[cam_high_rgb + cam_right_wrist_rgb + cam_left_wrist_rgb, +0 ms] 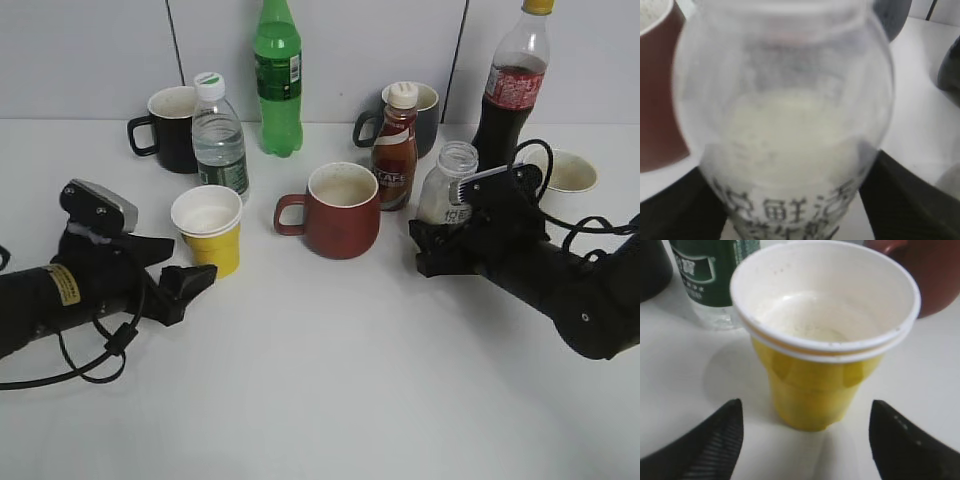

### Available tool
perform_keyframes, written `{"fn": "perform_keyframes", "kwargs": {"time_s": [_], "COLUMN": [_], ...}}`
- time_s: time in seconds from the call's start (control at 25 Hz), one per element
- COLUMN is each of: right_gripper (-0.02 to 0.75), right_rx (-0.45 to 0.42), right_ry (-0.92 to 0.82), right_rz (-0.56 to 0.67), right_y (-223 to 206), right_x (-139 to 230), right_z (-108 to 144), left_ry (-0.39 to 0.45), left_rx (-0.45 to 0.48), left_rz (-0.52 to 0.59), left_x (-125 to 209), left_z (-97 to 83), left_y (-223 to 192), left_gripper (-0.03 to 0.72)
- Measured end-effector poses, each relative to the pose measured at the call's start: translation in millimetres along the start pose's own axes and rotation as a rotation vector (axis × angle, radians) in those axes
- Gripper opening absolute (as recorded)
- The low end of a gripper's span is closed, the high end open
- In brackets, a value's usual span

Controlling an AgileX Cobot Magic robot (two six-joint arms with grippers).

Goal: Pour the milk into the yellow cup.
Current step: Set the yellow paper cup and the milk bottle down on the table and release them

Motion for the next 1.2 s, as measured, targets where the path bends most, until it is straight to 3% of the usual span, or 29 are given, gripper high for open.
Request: {"fn": "perform_keyframes", "kwargs": {"time_s": [0.44,0.64,0.84,0.96,1.2], "right_gripper": [0.557,0.557,0.554,0.554,0.554], "right_rx": [-0.013,-0.010,-0.004,0.005,-0.024], "right_ry": [-0.021,-0.049,-0.062,-0.078,-0.058], "right_rz": [0.225,0.320,0.432,0.473,0.476], "right_y": [20,32,51,68,108], "right_x": [-14,-18,-25,-37,-77], "right_z": [-2,-3,-5,-6,7], "left_ry": [-0.071,0.036,0.080,0.153,0.153], "left_rx": [-0.085,-0.136,-0.192,-0.236,-0.300], "left_rz": [0.136,0.161,0.279,0.332,0.475], "left_x": [-23,-36,-40,-46,-67], "left_z": [5.6,6.7,-9.5,-21.7,-36.7], "left_y": [27,40,58,73,116], "left_gripper": [0.587,0.587,0.587,0.587,0.587]}}
Point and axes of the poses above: a point on each arm's last joint axis where the gripper is mounted, y pointing back along that axis away from the gripper, z along the wrist's bending axis when the last joint is at zero, x = y × z, the point moved 5 cm from there along -y, pointing out along that axis toward the gripper, and after that the axes turned 2 degrees about y, right-handed, at the moved point
